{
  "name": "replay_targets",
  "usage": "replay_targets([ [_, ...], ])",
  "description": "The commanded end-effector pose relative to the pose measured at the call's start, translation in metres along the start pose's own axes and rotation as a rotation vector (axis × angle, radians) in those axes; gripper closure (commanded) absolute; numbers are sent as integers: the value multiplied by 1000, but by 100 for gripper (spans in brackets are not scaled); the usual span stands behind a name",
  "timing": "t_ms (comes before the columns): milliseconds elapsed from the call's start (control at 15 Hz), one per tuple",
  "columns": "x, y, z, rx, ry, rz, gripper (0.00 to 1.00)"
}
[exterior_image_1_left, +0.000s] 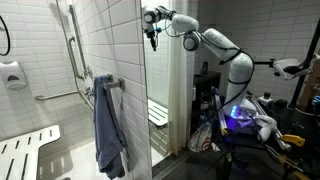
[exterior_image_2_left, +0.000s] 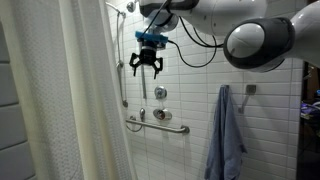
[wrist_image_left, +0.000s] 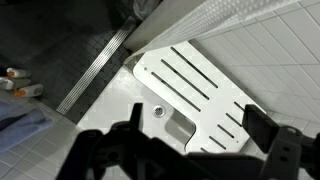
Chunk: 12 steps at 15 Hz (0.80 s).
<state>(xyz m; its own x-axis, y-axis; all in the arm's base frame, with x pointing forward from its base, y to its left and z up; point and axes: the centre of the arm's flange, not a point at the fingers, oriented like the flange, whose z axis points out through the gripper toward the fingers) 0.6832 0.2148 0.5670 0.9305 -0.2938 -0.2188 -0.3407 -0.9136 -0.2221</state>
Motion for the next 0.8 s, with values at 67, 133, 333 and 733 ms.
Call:
replay_targets([
  [67,12,-31,11,88,-58,-25,0],
  [133,13,-37,16,105,-75,-37,0],
  [333,12,-53,25,167,-136,-54,0],
  [733,-2,-64,32,264,-314,11,0],
])
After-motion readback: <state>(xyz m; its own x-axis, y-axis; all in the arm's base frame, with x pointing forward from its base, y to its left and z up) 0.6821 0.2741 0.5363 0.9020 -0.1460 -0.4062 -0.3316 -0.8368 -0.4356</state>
